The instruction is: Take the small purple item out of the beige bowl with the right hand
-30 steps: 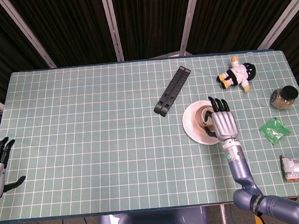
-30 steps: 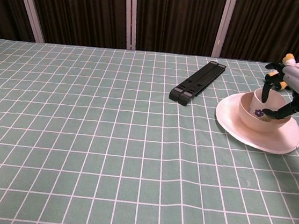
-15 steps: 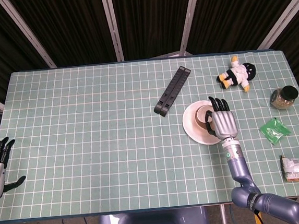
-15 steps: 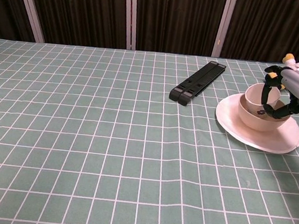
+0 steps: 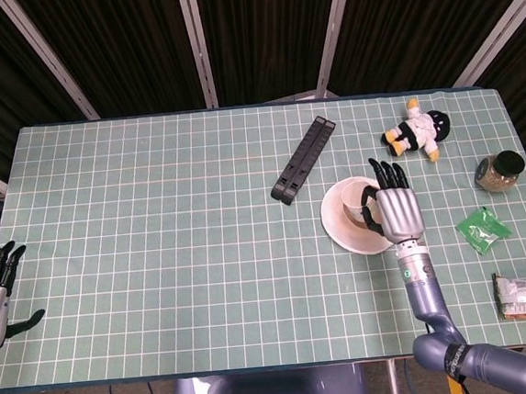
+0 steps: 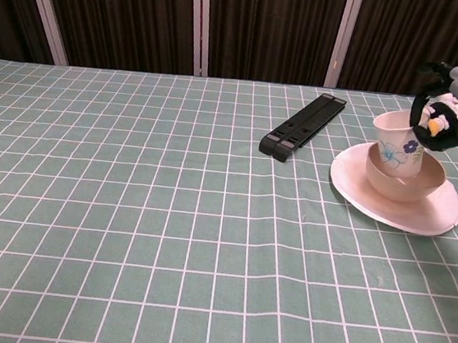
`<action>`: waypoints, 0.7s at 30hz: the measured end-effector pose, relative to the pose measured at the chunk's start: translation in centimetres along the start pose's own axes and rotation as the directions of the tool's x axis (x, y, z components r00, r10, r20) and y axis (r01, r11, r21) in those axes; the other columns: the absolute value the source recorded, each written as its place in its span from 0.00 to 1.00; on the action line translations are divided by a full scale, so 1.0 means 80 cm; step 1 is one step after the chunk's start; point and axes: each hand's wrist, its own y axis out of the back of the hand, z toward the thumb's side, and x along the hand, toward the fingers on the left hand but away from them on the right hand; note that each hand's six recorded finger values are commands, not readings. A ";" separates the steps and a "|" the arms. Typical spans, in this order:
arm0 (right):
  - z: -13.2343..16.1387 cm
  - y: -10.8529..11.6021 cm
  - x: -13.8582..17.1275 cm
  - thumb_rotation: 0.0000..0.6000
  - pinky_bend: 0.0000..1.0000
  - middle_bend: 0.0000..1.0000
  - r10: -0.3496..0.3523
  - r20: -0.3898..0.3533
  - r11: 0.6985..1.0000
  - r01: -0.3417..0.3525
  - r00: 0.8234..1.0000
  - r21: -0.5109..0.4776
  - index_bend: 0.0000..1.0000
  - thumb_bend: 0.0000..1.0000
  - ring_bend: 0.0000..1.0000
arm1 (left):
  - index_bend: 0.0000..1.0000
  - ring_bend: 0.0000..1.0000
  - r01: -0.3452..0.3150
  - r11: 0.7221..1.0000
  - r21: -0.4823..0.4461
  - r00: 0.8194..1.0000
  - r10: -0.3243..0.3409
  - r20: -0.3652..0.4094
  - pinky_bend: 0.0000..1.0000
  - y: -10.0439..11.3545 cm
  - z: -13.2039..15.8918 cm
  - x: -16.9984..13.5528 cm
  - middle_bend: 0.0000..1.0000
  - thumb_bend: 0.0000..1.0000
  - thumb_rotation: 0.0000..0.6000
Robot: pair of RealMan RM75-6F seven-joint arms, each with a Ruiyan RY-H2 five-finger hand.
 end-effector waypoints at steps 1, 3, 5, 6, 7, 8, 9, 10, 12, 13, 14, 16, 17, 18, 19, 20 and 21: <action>-0.003 0.008 0.004 1.00 0.00 0.03 -0.009 0.004 1.000 0.009 1.000 -0.005 0.59 0.43 0.00 | 0.00 0.00 -0.001 1.000 0.000 1.000 0.001 0.001 0.00 0.000 0.000 0.000 0.00 0.00 1.00; -0.011 0.021 0.010 1.00 0.00 0.03 -0.024 0.016 1.000 0.024 1.000 -0.014 0.59 0.43 0.00 | 0.00 0.00 -0.001 1.000 0.001 1.000 0.001 0.003 0.00 0.000 0.001 -0.001 0.00 0.00 1.00; -0.027 0.038 0.018 1.00 0.00 0.03 -0.050 0.040 0.998 0.051 0.998 -0.023 0.59 0.43 0.00 | 0.00 0.00 -0.001 1.000 0.004 1.000 0.001 0.003 0.00 0.000 0.001 -0.001 0.00 0.00 1.00; -0.035 0.045 0.022 1.00 0.00 0.03 -0.061 0.053 0.998 0.063 0.997 -0.028 0.59 0.43 0.00 | 0.00 0.00 -0.001 1.000 0.004 1.000 0.001 0.003 0.00 0.000 0.001 -0.001 0.00 0.00 1.00; -0.045 0.054 0.027 1.00 0.00 0.03 -0.077 0.070 0.996 0.079 0.995 -0.036 0.59 0.43 0.00 | 0.00 0.00 -0.002 1.000 0.004 1.000 0.002 0.003 0.00 0.000 0.002 -0.001 0.00 0.00 1.00; -0.053 0.059 0.031 1.00 0.00 0.03 -0.086 0.084 0.995 0.090 0.993 -0.041 0.59 0.43 0.00 | 0.00 0.00 -0.003 1.000 0.004 1.000 0.003 0.003 0.00 0.000 0.002 -0.001 0.00 0.00 1.00; -0.061 0.064 0.035 1.00 0.00 0.03 -0.092 0.098 0.994 0.097 0.991 -0.047 0.59 0.43 0.00 | 0.00 0.00 -0.004 1.000 0.005 1.000 0.004 0.003 0.00 0.000 0.002 -0.001 0.00 0.00 1.00; -0.071 0.069 0.040 1.00 0.00 0.03 -0.096 0.114 0.993 0.102 0.989 -0.054 0.59 0.43 0.00 | 0.00 0.00 -0.004 1.000 0.005 1.000 0.004 0.003 0.00 0.001 0.003 0.000 0.00 0.00 1.00; -0.085 0.073 0.048 1.00 0.00 0.03 -0.096 0.137 0.992 0.105 0.986 -0.064 0.59 0.43 0.00 | 0.00 0.00 -0.005 1.000 0.008 1.000 0.005 0.003 0.00 0.001 0.003 0.000 0.00 0.00 1.00; -0.093 0.072 0.053 1.00 0.00 0.03 -0.092 0.151 0.992 0.104 0.984 -0.074 0.59 0.43 0.00 | 0.00 0.00 -0.005 1.000 0.009 1.000 0.005 0.004 0.00 0.000 0.004 0.000 0.00 0.00 1.00; -0.099 0.071 0.056 1.00 0.00 0.03 -0.087 0.161 0.992 0.101 0.983 -0.081 0.59 0.43 0.00 | 0.00 0.00 -0.005 1.000 0.009 1.000 0.005 0.004 0.00 0.000 0.005 -0.001 0.00 0.00 1.00; -0.112 0.066 0.063 1.00 0.00 0.03 -0.073 0.184 0.991 0.091 0.980 -0.096 0.59 0.43 0.00 | 0.00 0.00 -0.008 1.000 0.010 1.000 0.008 0.007 0.00 0.001 0.006 -0.001 0.00 0.00 1.00; -0.118 0.062 0.065 1.00 0.00 0.03 -0.065 0.194 0.991 0.086 0.979 -0.101 0.59 0.43 0.00 | 0.00 0.00 -0.009 1.000 0.011 1.000 0.009 0.008 0.00 0.001 0.007 -0.001 0.00 0.00 1.00; -0.123 0.059 0.067 1.00 0.00 0.03 -0.057 0.203 0.991 0.079 0.978 -0.105 0.59 0.43 0.00 | 0.00 0.00 -0.010 1.000 0.011 1.000 0.010 0.009 0.00 0.001 0.008 -0.001 0.00 0.00 1.00; -0.131 0.053 0.070 1.00 0.00 0.03 -0.045 0.215 0.991 0.070 0.976 -0.110 0.59 0.43 0.00 | 0.00 0.00 -0.009 1.000 0.012 1.000 0.009 0.009 0.00 0.001 0.008 -0.001 0.00 0.00 1.00; -0.136 0.048 0.071 1.00 0.00 0.03 -0.036 0.223 0.992 0.062 0.974 -0.114 0.59 0.43 0.00 | 0.00 0.00 -0.008 1.000 0.014 1.000 0.008 0.008 0.00 0.001 0.008 -0.001 0.00 0.00 1.00; -0.141 0.043 0.073 1.00 0.00 0.03 -0.026 0.231 0.991 0.055 0.973 -0.119 0.59 0.43 0.00 | 0.00 0.00 -0.007 1.000 0.015 1.000 0.007 0.007 0.00 0.000 0.008 -0.001 0.00 0.00 1.00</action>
